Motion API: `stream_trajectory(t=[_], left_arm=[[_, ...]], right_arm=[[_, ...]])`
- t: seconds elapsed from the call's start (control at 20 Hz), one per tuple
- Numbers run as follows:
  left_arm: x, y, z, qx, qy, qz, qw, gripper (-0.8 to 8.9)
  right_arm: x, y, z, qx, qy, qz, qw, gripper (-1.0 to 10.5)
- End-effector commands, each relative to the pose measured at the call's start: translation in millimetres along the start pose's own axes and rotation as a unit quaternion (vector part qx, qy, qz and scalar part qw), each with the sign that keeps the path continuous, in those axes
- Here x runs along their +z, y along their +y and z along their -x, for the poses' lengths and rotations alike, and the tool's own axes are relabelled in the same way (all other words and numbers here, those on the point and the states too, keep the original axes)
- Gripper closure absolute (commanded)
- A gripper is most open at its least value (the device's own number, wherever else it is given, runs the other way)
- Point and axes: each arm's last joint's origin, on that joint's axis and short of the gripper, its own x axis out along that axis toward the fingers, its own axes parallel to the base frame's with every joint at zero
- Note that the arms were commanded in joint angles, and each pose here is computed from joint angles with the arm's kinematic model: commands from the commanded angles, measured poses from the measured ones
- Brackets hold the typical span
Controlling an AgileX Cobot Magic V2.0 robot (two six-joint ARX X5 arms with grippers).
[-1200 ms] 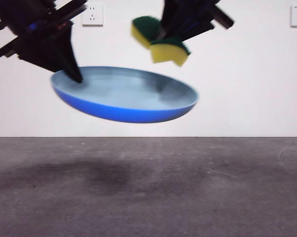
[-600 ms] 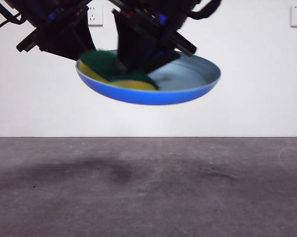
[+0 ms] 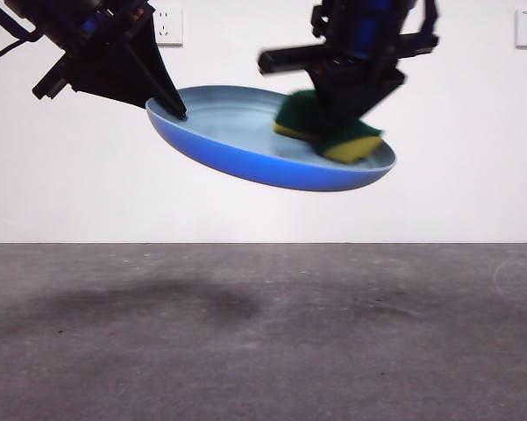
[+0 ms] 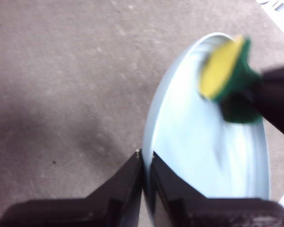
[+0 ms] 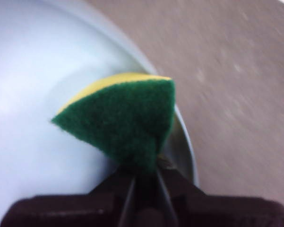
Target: Pick up the plate,pick up the cloth,clean the plate with the cloth
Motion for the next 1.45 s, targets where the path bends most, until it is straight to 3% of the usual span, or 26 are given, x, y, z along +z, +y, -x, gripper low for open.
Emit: stream_trajectory(t=[0.05, 0.35, 0.45, 0.55, 0.65, 0.8, 0.9, 1.0, 1.15, 1.35, 1.45], left_arm=[[-1.1, -6.6, -0.5, -0.044, 0.007, -0.005, 0.999, 8.21], [4.6, -6.9, -0.2, -0.040, -0.023, -0.001, 0.999, 8.20], [8.7, -6.7, 0.1, -0.024, -0.047, -0.006, 0.999, 8.20], [10.0, -6.4, 0.3, -0.018, -0.055, -0.001, 0.998, 8.21], [10.4, -3.8, 1.0, -0.014, -0.056, 0.003, 0.998, 8.21], [8.0, -0.9, 1.4, -0.008, -0.042, 0.010, 0.999, 8.21], [5.3, -0.5, 1.2, -0.008, -0.028, 0.014, 0.999, 8.21], [3.8, -1.1, 1.0, -0.017, -0.019, 0.015, 1.000, 8.20], [3.3, -1.9, 0.9, -0.025, -0.015, 0.015, 0.999, 8.20], [3.7, -2.2, 0.9, -0.028, -0.017, 0.014, 0.999, 8.21], [3.8, -2.1, 0.9, -0.028, -0.017, 0.014, 0.999, 8.21]], right_arm=[[8.4, 3.0, -4.5, 0.082, -0.043, -0.022, 0.995, 9.6], [10.3, 16.9, 1.0, 0.269, -0.045, -0.039, 0.961, 9.6], [2.6, 25.3, 4.5, 0.299, -0.007, -0.024, 0.954, 9.6], [-9.3, 26.9, 5.6, 0.297, 0.050, 0.000, 0.954, 9.6], [-21.9, 23.4, 5.8, 0.254, 0.108, 0.027, 0.961, 9.6], [-30.1, 10.9, 5.8, 0.091, 0.143, 0.061, 0.984, 9.6], [-24.7, 2.7, 6.1, -0.028, 0.111, 0.065, 0.991, 9.6], [-12.1, -1.4, 4.9, -0.094, 0.049, 0.038, 0.994, 9.6], [1.7, -0.9, 3.5, -0.072, -0.016, -0.001, 0.997, 9.6], [14.7, 3.4, 3.6, 0.042, -0.077, -0.028, 0.996, 9.6], [18.0, 7.8, 4.7, 0.121, -0.092, -0.034, 0.988, 9.6]])
